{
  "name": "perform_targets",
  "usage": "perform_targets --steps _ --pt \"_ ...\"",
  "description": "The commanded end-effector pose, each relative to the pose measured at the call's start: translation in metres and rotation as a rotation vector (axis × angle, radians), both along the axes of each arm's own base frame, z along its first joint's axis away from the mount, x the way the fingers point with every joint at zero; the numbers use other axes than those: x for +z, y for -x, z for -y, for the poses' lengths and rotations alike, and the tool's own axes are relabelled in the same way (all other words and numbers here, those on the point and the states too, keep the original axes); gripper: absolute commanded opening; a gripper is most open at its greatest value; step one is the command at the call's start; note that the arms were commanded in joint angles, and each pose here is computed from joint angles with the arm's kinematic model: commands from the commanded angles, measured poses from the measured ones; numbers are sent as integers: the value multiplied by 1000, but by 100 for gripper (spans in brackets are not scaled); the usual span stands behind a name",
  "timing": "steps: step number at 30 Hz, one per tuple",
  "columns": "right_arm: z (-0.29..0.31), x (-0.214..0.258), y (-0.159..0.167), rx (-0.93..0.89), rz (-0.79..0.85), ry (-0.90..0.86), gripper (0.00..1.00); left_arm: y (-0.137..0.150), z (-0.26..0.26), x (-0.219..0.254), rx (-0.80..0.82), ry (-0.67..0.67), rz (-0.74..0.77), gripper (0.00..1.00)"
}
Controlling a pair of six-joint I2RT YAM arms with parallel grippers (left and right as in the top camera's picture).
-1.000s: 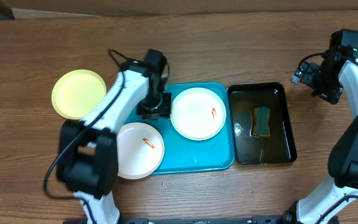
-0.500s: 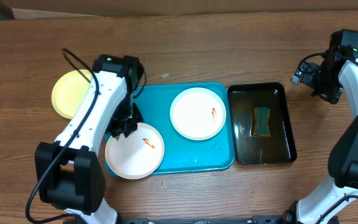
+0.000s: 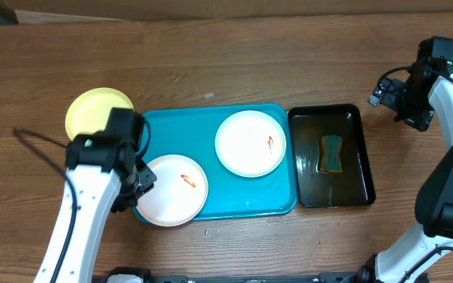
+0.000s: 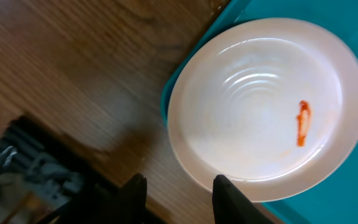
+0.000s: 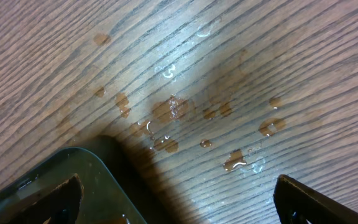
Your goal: Clean dirty plates on tray and stack at the side
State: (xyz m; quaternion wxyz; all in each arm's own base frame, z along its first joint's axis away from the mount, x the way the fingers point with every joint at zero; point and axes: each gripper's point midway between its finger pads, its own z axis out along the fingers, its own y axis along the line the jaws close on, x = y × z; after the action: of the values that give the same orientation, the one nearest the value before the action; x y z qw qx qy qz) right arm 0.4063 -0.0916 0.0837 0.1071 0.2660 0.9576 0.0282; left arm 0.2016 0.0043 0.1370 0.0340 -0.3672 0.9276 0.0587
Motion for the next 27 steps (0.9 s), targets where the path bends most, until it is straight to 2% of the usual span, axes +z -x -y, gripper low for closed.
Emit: perform_targets --steps 1,3,4,5,7,12,20,27 --pt "2 10 -6 -4 31 1 100 1 11 -16 29 93 22 39" --pt "2 10 -6 -4 31 1 100 -3 14 -30 17 106 28 40" --pt "2 10 -6 -4 31 1 100 -4 14 -35 17 106 27 45" --pt "2 10 -6 -4 31 1 100 -4 14 -40 17 106 22 57" --pt "2 10 -6 -4 31 1 100 -1 13 -50 19 104 -6 63" --pt "2 10 -6 -4 31 1 100 6 11 -65 19 90 -65 61" --pt "2 10 -6 -4 31 1 100 2 1 -66 35 67 -48 58" --pt "2 10 -6 -4 31 1 100 10 -8 -70 51 75 -76 57"
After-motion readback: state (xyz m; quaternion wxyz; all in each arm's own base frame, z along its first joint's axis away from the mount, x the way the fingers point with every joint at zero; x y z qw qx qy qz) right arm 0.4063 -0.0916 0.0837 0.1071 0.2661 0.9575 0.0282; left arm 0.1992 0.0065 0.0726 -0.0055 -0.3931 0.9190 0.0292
